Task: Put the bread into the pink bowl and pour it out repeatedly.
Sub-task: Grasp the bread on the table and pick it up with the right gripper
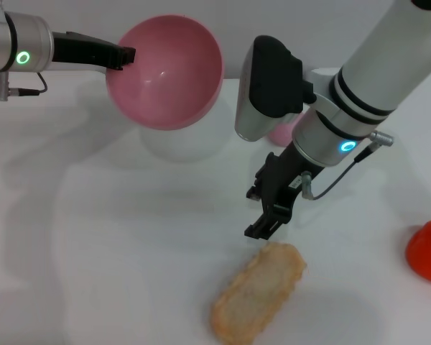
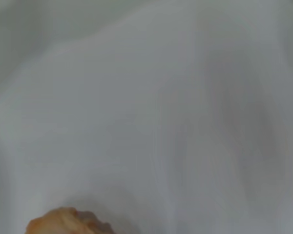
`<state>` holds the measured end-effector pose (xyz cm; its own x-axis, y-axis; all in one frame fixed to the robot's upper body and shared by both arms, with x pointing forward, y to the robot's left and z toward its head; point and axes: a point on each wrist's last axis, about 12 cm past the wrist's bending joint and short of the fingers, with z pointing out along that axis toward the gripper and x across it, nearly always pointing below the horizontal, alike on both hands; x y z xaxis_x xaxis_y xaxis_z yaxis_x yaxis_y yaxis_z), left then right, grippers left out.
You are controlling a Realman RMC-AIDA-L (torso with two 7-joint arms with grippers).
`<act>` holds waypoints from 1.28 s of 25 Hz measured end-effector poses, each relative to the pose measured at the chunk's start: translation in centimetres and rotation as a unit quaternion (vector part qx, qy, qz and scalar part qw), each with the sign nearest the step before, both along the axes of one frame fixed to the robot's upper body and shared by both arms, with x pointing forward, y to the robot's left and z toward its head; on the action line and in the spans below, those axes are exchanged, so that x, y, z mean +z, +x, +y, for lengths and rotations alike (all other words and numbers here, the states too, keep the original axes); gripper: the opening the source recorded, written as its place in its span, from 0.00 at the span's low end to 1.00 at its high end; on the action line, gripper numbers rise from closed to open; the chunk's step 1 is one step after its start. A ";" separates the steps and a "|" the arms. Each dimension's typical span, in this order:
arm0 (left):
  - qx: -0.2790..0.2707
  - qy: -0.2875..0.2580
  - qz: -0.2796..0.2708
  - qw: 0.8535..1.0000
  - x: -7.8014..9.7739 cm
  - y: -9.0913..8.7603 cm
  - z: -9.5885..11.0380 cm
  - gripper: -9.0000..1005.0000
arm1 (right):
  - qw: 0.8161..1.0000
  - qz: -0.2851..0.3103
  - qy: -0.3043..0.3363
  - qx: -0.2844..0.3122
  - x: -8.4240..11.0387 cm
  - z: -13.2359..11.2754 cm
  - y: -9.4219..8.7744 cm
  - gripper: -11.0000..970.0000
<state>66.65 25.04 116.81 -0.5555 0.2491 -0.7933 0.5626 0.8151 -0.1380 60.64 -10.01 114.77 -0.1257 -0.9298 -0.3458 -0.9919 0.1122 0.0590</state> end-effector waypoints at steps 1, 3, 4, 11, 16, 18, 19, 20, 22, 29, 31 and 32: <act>0.000 0.000 0.000 1.000 0.0 0.0 0.0 0.06 | 1.000 -0.002 0.001 0.003 0.2 0.1 0.0 0.73; 0.000 0.000 0.000 1.000 0.0 0.0 0.0 0.06 | 1.000 -0.001 0.001 0.008 0.5 0.2 -0.1 0.73; 0.000 0.000 0.000 1.000 0.0 0.0 0.0 0.06 | 1.000 0.002 0.000 0.011 0.6 0.3 -0.2 0.73; 0.002 0.000 0.001 1.000 -0.1 0.0 0.0 0.06 | 0.999 0.028 -0.003 0.037 0.4 0.9 -1.4 0.73; 0.003 0.000 0.002 1.000 -0.2 0.0 0.1 0.06 | 0.998 0.034 -0.010 0.045 0.3 0.9 -1.6 0.73; 0.004 0.000 0.002 1.000 -0.2 0.0 0.1 0.06 | 0.998 0.034 -0.012 0.047 0.2 0.9 -1.7 0.73; 0.004 0.000 0.002 1.000 -0.2 0.0 0.1 0.06 | 0.998 0.035 -0.013 0.047 0.2 0.9 -1.7 0.73; 0.005 0.000 0.002 1.000 -0.3 0.0 0.2 0.06 | 0.998 0.035 -0.014 0.048 0.1 0.8 -1.8 0.73; 0.006 0.000 0.001 1.000 -0.2 0.0 0.2 0.06 | 0.998 0.037 -0.016 0.048 0.0 0.8 -1.8 0.73; 0.006 0.000 0.000 1.000 -0.2 0.1 0.2 0.06 | 0.998 0.049 -0.020 0.045 -0.6 0.5 -2.1 0.73; 0.006 0.000 0.000 1.000 -0.2 0.1 0.1 0.06 | 0.997 0.053 -0.020 0.043 -0.8 0.4 -2.2 0.73; 0.006 0.000 0.000 1.000 -0.2 0.1 0.1 0.06 | 0.997 0.053 -0.020 0.043 -0.8 0.4 -2.2 0.73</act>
<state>66.70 25.16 116.60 -0.5583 0.2433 -0.7932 0.5532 0.8217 -0.1374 58.44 -9.61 113.95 -0.0787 -0.9516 -0.2971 -0.9865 0.0314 0.1605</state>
